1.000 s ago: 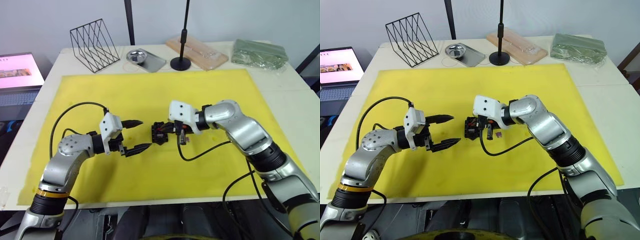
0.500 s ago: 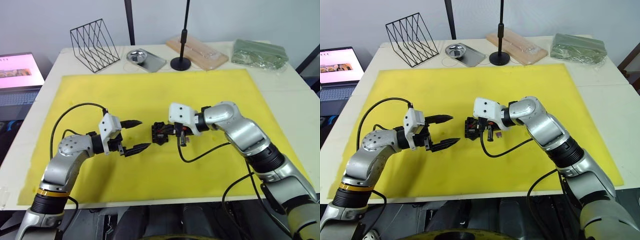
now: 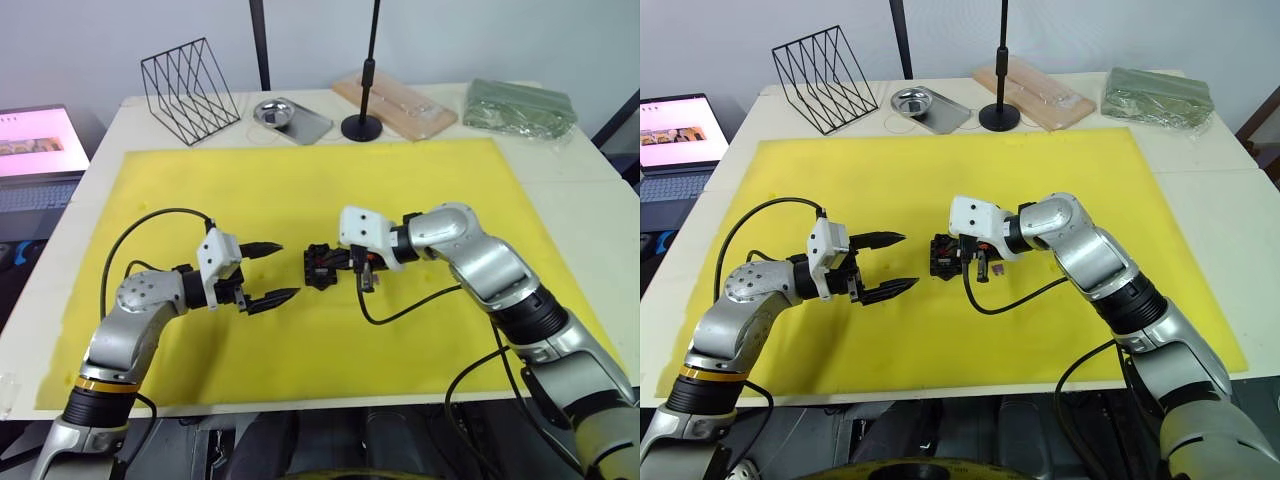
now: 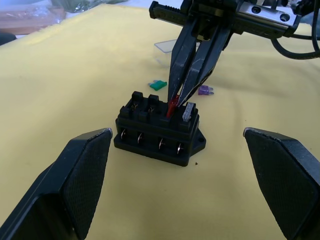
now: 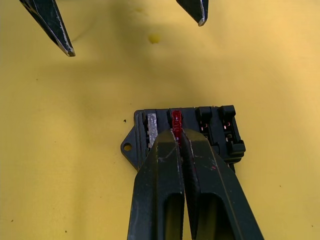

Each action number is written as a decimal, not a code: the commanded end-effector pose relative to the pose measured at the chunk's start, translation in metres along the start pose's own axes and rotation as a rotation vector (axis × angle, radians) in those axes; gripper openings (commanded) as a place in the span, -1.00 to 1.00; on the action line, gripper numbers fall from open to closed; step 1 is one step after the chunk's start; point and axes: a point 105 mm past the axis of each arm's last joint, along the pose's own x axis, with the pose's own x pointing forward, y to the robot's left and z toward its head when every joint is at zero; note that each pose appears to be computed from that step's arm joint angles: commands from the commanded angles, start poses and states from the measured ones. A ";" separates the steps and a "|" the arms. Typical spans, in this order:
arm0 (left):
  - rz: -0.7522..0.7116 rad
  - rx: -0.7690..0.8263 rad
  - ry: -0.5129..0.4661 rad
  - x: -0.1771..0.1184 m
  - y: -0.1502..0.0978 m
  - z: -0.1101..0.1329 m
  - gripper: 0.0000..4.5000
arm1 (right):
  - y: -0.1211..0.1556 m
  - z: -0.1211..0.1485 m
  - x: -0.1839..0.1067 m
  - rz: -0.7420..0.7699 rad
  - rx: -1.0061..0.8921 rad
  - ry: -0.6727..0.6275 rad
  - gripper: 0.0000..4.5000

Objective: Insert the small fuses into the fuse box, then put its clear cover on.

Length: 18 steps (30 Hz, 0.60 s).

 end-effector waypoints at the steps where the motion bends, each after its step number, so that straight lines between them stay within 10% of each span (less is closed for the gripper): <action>1: -0.008 0.040 -0.014 0.001 0.001 0.009 0.98 | -0.002 0.001 -0.001 -0.001 -0.022 0.018 -1.00; 18: -0.006 0.039 -0.009 -0.001 0.001 -0.010 0.98 | -0.008 0.012 -0.010 0.004 -0.061 0.073 -1.00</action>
